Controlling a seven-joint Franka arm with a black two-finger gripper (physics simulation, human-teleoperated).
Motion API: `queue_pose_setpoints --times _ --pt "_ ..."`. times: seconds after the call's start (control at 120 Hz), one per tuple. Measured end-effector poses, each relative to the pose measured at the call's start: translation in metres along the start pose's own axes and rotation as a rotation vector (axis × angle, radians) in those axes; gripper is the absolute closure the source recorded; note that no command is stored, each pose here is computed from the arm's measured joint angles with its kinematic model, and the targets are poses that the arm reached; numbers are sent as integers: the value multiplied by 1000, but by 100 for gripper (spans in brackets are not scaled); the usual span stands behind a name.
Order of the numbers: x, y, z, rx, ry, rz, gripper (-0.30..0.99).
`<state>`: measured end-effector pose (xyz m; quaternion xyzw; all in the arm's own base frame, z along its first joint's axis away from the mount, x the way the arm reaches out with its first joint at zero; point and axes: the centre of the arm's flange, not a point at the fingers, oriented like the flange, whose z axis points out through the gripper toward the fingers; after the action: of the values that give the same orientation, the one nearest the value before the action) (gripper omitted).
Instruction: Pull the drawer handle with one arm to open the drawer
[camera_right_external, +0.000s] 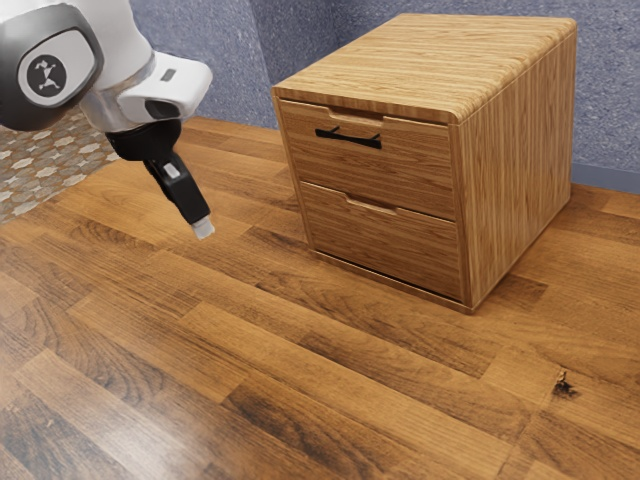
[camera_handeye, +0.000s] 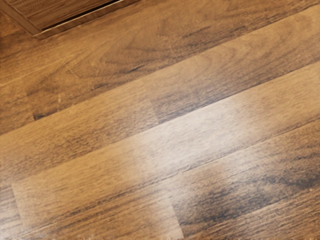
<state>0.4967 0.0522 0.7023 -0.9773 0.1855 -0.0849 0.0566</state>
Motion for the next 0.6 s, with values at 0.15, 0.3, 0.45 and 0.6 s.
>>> queue_pose_setpoints --times 0.15,0.3,0.45,0.6 --pt "-1 22 8 45 36 32 2" --pt "3 40 -9 114 99 119 2" --pt "16 23 23 135 144 304 2" --pt "23 15 26 154 211 467 2"
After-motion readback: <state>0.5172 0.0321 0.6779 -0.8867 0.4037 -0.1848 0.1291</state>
